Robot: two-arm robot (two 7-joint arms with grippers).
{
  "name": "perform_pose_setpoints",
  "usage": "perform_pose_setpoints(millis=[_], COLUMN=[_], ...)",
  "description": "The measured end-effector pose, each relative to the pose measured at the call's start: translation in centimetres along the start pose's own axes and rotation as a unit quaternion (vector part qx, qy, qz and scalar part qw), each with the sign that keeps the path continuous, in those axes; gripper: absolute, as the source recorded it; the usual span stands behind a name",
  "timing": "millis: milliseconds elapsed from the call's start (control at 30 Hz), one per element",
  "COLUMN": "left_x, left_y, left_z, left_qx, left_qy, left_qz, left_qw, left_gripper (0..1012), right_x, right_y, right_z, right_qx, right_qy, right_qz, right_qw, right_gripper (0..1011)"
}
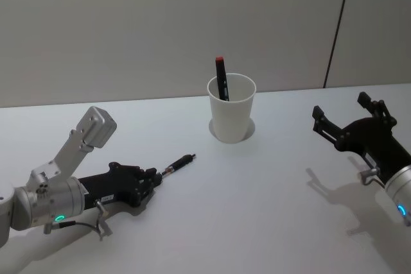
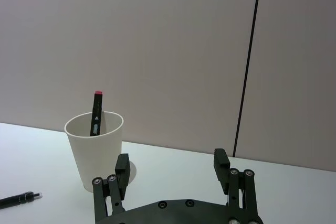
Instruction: Place the pen into the pen holder.
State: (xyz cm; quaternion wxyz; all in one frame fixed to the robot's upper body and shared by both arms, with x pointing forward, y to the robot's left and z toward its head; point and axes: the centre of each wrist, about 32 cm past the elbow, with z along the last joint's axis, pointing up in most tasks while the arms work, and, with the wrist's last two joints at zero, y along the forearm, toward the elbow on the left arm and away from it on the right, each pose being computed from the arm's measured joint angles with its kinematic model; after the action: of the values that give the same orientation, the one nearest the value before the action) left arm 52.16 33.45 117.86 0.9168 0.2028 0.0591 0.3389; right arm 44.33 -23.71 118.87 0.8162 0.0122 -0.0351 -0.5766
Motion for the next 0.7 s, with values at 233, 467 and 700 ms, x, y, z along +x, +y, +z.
perform_pose_setpoints(millis=[233, 467, 700], left_x=[-0.27, -0.81, -1.37], left_y=[0.01, 0.22, 0.81], left_z=[-0.12, -0.03, 0.22], left_qx=[-0.012, -0.049, -0.084], left_qy=[0.004, 0.011, 0.015], left_qz=[0.005, 0.020, 0.041], left_qw=[0.9999, 0.9986, 0.9955], left_gripper=[127, 127, 127], right_x=[0.0, 0.0, 0.0], right_y=[0.0, 0.0, 0.0], right_z=[0.0, 0.0, 0.0], right_qx=[0.000, 0.000, 0.000], right_qy=[0.000, 0.000, 0.000], right_qz=[0.000, 0.000, 0.000], right_qw=[1.0000, 1.0000, 1.0000], right_gripper=[1002, 1002, 1002])
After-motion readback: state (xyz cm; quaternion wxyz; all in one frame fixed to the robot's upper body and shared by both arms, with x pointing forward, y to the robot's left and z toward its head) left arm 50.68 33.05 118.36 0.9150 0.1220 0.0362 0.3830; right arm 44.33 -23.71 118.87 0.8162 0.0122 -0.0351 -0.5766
